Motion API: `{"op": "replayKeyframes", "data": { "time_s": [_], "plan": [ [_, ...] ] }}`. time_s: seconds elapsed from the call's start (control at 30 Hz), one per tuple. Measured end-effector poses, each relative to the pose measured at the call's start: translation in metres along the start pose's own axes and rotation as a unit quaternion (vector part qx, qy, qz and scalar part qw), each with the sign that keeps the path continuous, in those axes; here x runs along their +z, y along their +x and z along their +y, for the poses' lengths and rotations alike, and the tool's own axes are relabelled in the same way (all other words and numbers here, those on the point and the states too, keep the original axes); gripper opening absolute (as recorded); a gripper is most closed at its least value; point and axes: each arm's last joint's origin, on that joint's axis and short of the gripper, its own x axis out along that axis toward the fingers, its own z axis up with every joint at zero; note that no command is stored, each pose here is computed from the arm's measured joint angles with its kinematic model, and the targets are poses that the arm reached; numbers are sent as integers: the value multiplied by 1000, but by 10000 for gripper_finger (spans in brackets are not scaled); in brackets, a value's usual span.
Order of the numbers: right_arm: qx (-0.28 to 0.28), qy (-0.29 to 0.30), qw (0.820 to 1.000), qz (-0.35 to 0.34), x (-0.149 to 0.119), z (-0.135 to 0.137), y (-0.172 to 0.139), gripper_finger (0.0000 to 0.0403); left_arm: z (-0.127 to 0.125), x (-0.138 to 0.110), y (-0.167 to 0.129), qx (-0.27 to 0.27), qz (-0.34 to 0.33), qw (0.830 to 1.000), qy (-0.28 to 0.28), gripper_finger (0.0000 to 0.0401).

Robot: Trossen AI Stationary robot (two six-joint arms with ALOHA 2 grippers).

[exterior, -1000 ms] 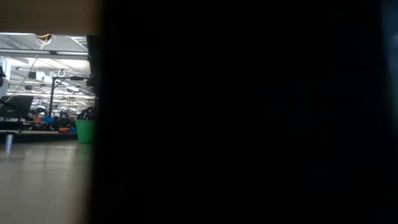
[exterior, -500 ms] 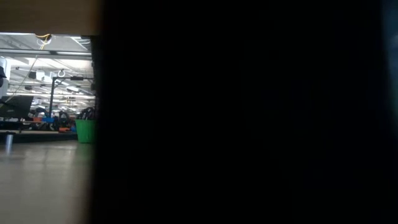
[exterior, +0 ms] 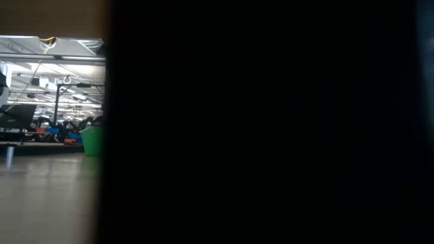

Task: Stack baskets on shelf by color
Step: Stack the top green basket on top of the other green basket on the shelf

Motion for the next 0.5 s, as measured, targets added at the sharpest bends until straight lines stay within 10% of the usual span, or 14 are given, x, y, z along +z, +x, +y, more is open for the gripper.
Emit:
{"op": "replayKeyframes", "data": {
  "time_s": [0.5],
  "plan": [
    [-1, -17, 1000, 0, 0, 0, 0, 94, 0, -3, -4, -18, 10, 1000, -15, 1]
  ]
}}
